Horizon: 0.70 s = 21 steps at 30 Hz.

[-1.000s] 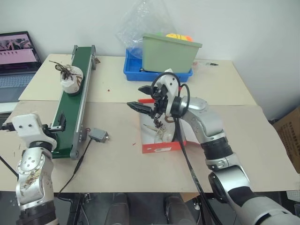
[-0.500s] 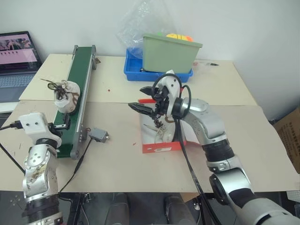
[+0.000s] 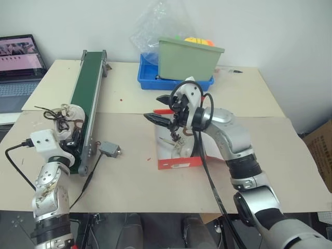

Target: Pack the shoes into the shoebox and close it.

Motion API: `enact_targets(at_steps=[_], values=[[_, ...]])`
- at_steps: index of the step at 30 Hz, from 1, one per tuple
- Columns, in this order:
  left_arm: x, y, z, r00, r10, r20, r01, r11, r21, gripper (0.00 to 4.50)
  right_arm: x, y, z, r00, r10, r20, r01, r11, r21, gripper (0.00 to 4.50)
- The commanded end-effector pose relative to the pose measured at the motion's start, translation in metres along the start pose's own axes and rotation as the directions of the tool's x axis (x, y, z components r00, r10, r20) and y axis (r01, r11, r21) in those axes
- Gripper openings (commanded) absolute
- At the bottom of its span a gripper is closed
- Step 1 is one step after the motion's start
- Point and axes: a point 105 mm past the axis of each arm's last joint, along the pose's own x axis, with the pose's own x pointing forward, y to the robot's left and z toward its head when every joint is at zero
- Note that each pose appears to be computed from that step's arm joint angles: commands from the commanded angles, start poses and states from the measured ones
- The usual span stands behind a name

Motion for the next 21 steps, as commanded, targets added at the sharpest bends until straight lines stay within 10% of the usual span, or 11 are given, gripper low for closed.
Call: enact_targets(at_steps=[1,9,21], values=[[0.004,-0.023,0.037,0.992,-0.073,0.102,0.073,0.997,0.012,1.86,-0.003,0.002,0.016,0.999,0.003,0.040,-0.002,0.999,-0.038,4.50],[-0.007,-0.112,0.118,0.876,-0.358,0.323,0.325,0.933,0.151,1.86,-0.007,-0.013,0.041,0.979,-0.062,0.197,-0.033,0.896,0.443,4.50],[-0.032,-0.184,0.123,0.799,-0.500,0.335,0.503,0.860,0.085,1.86,-0.017,-0.030,0.062,0.937,-0.186,0.295,-0.059,0.750,0.659,4.50]])
